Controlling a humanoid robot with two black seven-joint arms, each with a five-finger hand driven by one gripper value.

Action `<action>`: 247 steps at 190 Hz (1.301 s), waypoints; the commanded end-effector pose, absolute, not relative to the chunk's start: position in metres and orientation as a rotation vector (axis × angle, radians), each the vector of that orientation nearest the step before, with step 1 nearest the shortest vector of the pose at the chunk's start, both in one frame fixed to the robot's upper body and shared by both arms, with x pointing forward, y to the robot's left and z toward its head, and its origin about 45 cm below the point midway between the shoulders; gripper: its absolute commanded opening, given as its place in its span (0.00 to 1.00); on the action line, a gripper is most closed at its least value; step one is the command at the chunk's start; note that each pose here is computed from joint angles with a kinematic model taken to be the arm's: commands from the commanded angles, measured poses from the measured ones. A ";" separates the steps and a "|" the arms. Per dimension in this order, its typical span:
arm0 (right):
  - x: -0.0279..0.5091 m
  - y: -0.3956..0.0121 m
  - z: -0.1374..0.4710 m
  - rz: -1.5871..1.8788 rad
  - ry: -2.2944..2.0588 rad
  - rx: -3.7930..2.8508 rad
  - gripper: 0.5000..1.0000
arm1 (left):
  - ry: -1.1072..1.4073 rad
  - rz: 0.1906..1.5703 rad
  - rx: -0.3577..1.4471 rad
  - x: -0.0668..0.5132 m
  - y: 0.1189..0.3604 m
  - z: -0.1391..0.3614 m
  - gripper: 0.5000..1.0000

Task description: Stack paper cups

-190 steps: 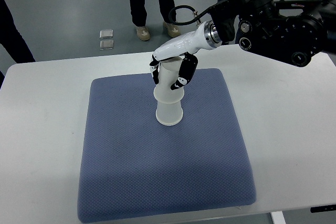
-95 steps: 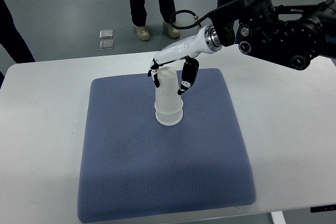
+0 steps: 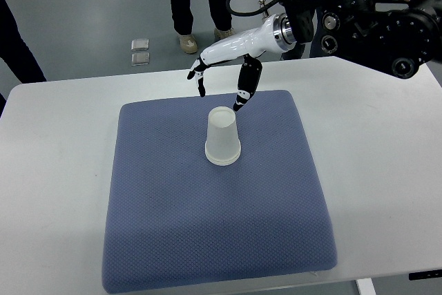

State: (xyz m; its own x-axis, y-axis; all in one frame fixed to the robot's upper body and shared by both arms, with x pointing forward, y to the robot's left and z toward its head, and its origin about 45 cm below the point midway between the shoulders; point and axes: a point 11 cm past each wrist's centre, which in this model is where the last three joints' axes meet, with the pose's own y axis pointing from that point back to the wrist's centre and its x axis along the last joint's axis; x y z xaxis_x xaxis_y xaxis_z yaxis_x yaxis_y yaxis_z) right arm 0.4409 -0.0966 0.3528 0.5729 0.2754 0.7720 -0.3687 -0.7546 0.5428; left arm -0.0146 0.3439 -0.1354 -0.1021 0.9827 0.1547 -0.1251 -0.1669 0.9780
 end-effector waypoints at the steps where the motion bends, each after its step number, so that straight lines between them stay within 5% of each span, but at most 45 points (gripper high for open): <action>1: 0.447 -0.109 0.364 1.193 -0.142 2.134 0.81 | 1.094 1.457 1.180 -0.015 0.344 -0.135 1.00; 152: 0.514 -0.224 0.341 0.136 -1.600 2.784 0.82 | 1.094 1.457 1.180 -0.015 0.344 -0.135 1.00; 247: 0.509 -0.273 0.254 -0.601 -2.144 2.502 0.81 | 1.094 1.457 1.180 -0.015 0.344 -0.135 1.00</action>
